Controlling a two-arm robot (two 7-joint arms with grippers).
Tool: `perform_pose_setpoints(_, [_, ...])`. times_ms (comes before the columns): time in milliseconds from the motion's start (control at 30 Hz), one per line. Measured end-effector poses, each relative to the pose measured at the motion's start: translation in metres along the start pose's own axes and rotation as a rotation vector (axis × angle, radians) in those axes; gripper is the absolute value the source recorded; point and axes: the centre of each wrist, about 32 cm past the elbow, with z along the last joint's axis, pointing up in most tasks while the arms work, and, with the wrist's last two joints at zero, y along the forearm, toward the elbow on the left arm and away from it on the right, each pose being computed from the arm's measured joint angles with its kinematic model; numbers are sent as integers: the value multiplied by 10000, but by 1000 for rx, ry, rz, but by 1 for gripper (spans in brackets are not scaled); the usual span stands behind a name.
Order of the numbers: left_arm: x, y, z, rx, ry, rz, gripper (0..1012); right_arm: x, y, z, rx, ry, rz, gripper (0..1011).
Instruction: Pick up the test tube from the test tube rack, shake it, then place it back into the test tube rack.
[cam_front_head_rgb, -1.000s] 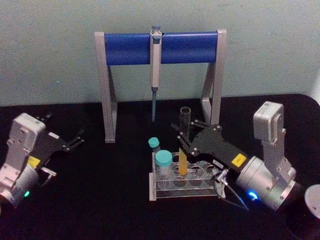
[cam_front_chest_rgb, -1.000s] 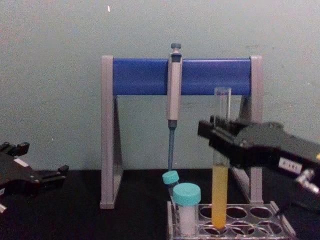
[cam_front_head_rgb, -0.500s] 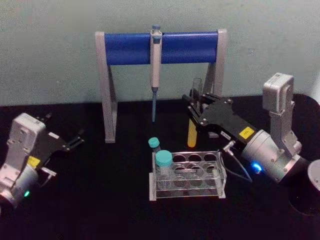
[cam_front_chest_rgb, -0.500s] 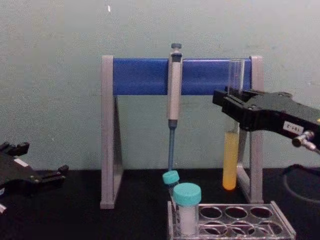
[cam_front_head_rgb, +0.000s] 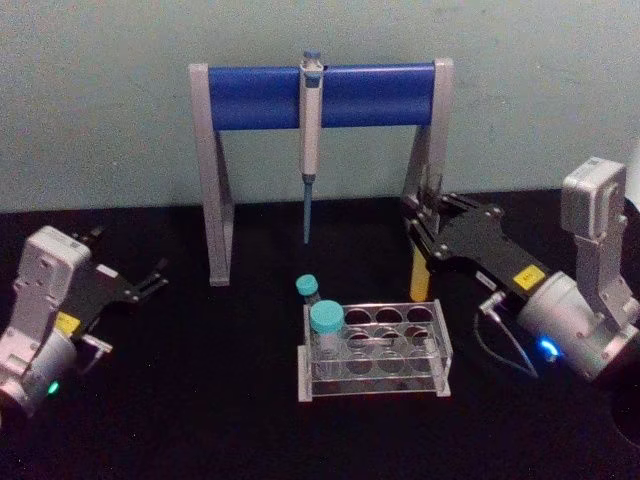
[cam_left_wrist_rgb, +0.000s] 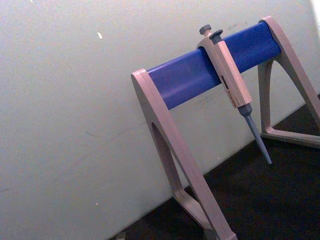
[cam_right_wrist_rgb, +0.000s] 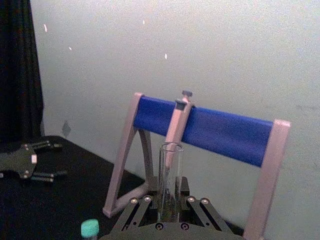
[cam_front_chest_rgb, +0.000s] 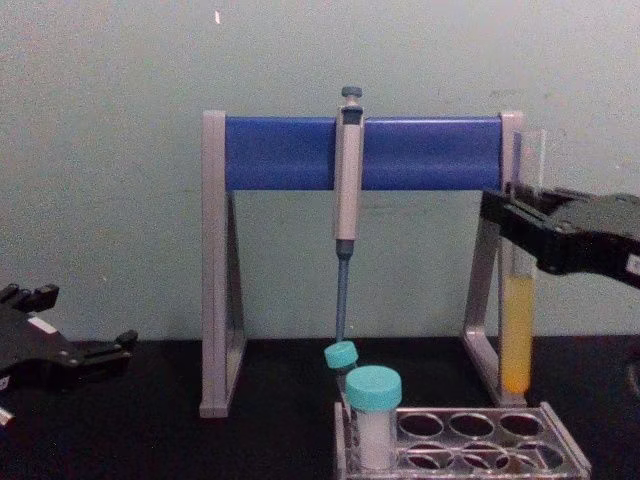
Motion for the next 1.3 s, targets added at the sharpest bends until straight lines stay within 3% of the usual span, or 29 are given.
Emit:
perform_pose_setpoints(200, [0,0,0,0,0,0,1001,-48,-174,-5,-24,2,0,235])
perform_pose_setpoints(433, [0,0,0,0,0,0,1001,-146,-211,-32,-24,27,56,235])
perform_pose_setpoints(633, [0,0,0,0,0,0,1001,-205,-95,-81,-10,55,118,235])
perform_pose_setpoints(900, [0,0,0,0,0,0,1001,-195,121,-108,24,64,151,235])
perform_pose_setpoints(1300, [0,0,0,0,0,0,1001,-85,302,-124,45,57,105,235])
